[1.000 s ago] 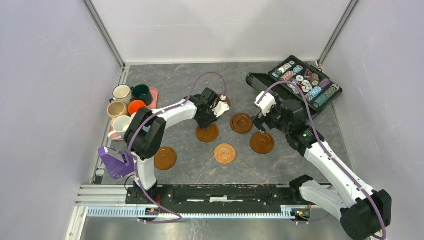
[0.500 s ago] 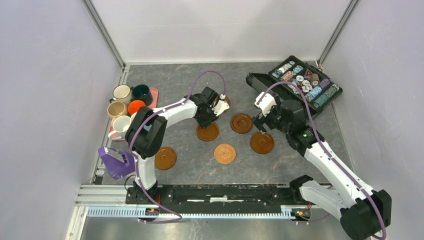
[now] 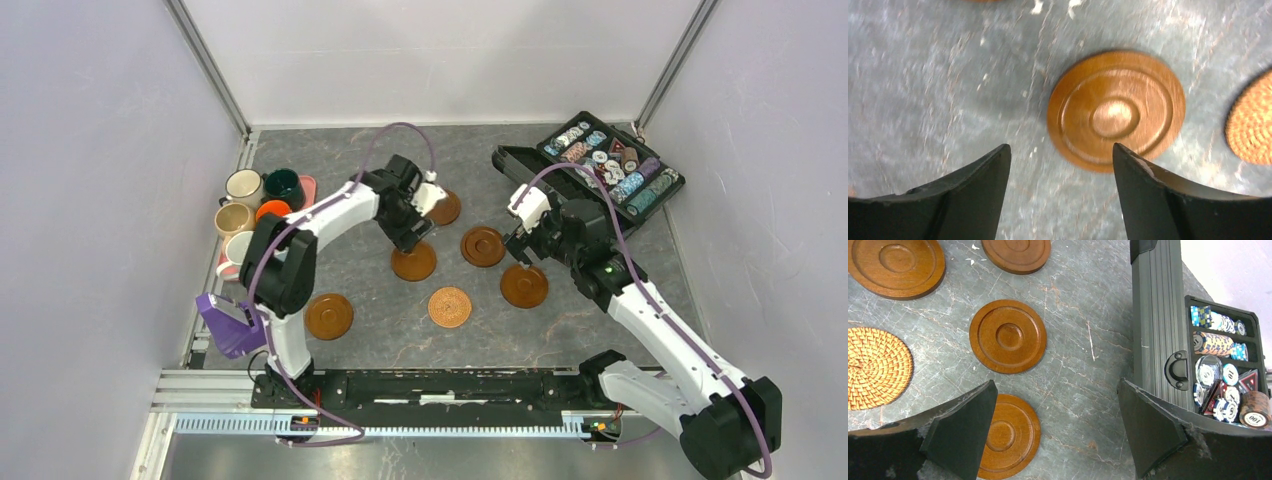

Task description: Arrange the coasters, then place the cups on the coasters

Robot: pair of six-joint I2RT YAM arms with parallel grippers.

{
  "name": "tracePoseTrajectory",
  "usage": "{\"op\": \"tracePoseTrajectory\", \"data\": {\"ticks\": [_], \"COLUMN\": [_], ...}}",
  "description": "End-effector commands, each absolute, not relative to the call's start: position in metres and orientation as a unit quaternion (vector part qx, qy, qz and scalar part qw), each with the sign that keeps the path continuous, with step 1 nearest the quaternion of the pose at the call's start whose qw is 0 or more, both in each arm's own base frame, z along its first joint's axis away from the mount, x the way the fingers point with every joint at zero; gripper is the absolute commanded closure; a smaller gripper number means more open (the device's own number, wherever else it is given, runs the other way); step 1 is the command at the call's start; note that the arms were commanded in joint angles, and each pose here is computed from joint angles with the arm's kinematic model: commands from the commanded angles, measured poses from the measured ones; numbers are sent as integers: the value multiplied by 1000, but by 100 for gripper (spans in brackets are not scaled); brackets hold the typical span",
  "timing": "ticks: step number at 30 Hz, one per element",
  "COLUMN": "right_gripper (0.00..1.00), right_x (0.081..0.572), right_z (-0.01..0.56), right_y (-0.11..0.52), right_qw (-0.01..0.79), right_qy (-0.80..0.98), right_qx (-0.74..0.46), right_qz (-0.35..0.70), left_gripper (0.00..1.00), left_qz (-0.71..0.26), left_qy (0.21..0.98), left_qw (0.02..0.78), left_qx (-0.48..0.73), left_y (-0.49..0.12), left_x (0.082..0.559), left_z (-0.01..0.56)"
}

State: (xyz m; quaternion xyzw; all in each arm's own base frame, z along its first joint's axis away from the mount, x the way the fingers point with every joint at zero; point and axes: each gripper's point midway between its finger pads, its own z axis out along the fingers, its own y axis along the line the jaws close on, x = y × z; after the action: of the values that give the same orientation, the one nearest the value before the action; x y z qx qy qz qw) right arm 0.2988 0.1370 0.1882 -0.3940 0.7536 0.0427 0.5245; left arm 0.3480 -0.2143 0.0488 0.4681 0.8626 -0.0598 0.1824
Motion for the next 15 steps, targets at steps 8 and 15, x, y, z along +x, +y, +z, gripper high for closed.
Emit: {"op": "tracePoseTrajectory", "data": {"ticks": [8, 15], "right_gripper": [2, 2], "right_x": [301, 303], "right_z": [198, 192], "right_y": [156, 168], "right_qw": [535, 524], "right_qy": [728, 725], "right_qx": [-421, -433], "right_qz": [80, 106], "left_gripper": [0, 6], "left_qz": [-136, -80], "left_qy": [859, 844], "left_qw": [82, 102], "left_qx": [486, 520], "left_y": [-82, -38], "left_x": [256, 231], "left_z": [92, 64]}}
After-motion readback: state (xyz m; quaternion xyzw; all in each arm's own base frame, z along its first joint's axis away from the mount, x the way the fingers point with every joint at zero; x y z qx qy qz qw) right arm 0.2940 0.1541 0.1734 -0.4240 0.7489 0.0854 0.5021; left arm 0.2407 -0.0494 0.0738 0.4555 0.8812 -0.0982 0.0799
